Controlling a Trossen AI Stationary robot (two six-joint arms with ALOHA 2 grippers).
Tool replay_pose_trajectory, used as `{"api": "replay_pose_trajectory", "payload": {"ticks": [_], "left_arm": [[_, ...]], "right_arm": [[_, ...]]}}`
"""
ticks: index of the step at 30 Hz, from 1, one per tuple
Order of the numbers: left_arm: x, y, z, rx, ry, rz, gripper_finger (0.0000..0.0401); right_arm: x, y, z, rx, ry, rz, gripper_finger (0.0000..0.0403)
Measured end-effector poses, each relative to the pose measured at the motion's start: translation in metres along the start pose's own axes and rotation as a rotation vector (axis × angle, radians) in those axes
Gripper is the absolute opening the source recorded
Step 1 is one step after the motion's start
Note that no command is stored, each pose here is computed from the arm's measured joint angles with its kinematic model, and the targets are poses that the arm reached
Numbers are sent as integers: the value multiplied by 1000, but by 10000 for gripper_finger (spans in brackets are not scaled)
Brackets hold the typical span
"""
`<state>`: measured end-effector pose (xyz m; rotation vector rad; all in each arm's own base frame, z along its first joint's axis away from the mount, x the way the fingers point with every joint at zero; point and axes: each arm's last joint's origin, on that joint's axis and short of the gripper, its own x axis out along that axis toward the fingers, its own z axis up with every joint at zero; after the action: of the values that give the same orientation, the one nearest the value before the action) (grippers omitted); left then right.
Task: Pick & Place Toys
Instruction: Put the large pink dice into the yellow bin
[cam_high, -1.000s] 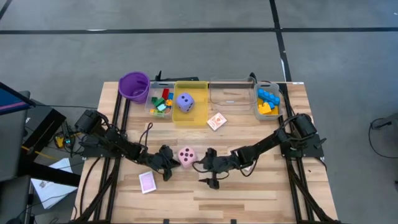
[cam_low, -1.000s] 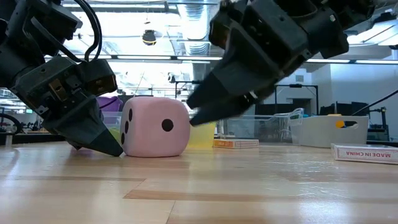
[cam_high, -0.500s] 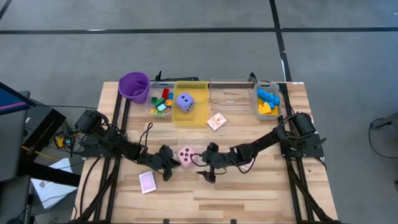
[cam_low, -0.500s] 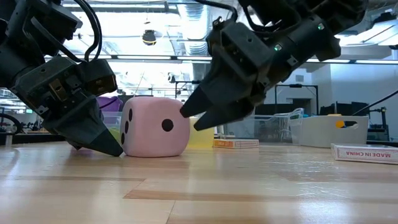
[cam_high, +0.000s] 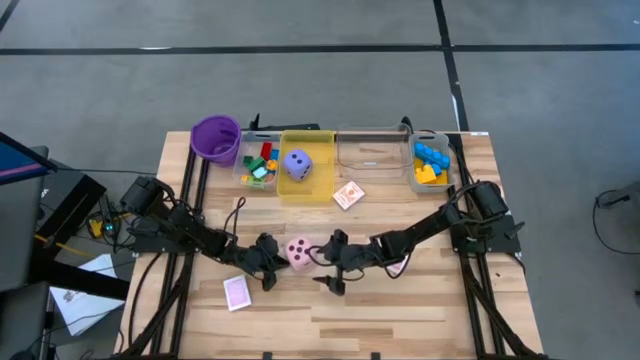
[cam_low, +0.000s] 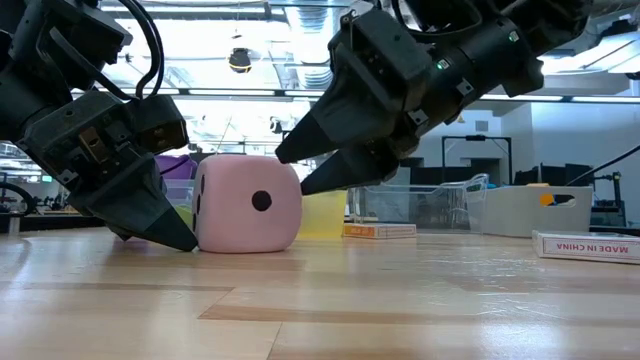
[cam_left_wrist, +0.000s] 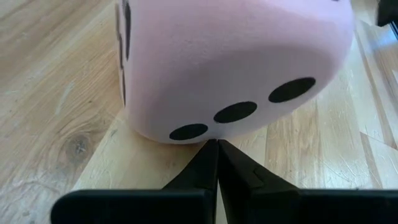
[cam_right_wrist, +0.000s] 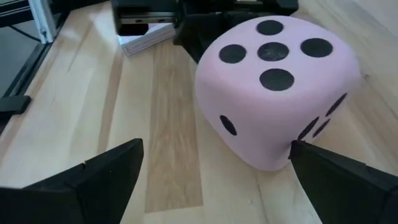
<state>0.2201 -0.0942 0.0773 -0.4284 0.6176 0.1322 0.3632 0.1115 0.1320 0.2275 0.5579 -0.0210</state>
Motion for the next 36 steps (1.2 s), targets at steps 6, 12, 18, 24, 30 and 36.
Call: {"api": "replay_pose_trajectory", "payload": {"ticks": [6,12,18,24,30,36], "left_arm": [[0,0,0,0,0,0,1],[0,0,0,0,0,1,2],[0,0,0,0,0,1,1],[0,0,0,0,1,0,1],[-2,0,0,4,57,-37,2],[-22,5,2,32,174,-20,1]], "right_arm": [[-1,3,0,-6,23,69,399],[-1,5,-1,-10,41,120,399],[-1,6,-1,-16,49,140,399],[-1,6,-2,-26,50,142,399],[-1,6,-2,-26,51,140,399],[-1,5,-2,-27,57,138,399]]}}
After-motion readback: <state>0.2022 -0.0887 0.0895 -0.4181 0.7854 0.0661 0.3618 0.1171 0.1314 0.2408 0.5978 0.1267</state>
